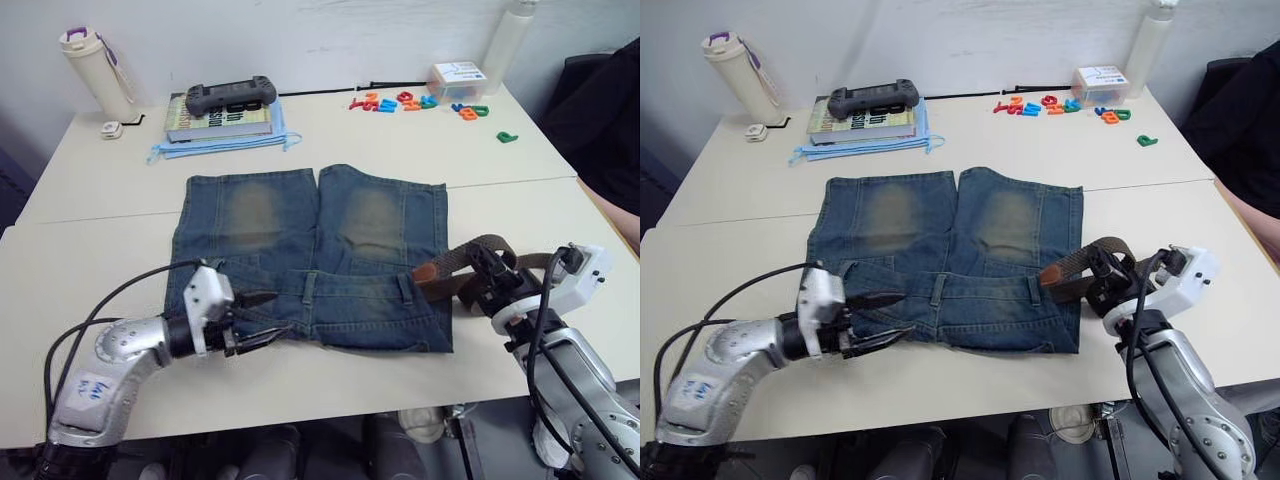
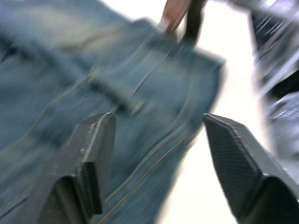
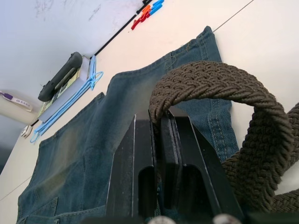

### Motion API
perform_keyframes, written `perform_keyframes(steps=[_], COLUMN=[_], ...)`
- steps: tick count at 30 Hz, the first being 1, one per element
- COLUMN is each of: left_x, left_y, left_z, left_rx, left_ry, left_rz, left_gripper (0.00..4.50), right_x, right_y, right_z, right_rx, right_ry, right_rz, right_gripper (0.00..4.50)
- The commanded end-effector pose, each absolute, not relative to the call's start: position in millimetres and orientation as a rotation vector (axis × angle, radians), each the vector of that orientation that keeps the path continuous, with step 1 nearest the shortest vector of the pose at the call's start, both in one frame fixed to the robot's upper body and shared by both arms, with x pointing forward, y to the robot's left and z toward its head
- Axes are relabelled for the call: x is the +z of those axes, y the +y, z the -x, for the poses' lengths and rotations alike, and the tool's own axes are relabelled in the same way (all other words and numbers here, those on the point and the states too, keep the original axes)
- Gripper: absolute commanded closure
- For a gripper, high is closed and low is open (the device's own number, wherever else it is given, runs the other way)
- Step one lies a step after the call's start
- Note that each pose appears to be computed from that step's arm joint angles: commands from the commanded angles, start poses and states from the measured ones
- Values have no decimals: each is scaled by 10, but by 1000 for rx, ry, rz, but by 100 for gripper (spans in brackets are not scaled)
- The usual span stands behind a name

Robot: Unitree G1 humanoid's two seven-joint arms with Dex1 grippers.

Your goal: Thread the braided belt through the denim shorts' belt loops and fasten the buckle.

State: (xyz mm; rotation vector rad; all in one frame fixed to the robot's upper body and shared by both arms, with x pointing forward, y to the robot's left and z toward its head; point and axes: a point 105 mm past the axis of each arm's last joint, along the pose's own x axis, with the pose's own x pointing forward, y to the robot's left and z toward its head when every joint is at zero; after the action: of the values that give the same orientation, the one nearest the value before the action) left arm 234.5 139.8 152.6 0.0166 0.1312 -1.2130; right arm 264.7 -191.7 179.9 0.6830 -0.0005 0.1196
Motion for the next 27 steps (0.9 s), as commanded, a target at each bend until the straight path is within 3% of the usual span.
perform_keyframes(steps=[1,7,15,21,27], left_x=[1656,1577,1196,989,975], left_y=[1371,1500,1893,2035,1876], left_z=[-2217,-2231,-2224,-2231,-2246], left_rx=[-1299,-1263,-1236,-1239,-1271], left_ry=[123,117,130,130,106], left_rz=[21,45,36,33,29], left_gripper=[122,122,122,122,122], right_x=[1871,1718,1511,1512,1612], right_y=[-1897,-1874,-1789,-1745,-1913], right_z=[-2607,-2616,-2673,-2731,-2713], right_rx=[142,125,115,115,87], right_ry=[-37,8,71,57,19], right_rz=[-671,-645,-610,-611,-564], right_gripper=[450,450,450,450,450])
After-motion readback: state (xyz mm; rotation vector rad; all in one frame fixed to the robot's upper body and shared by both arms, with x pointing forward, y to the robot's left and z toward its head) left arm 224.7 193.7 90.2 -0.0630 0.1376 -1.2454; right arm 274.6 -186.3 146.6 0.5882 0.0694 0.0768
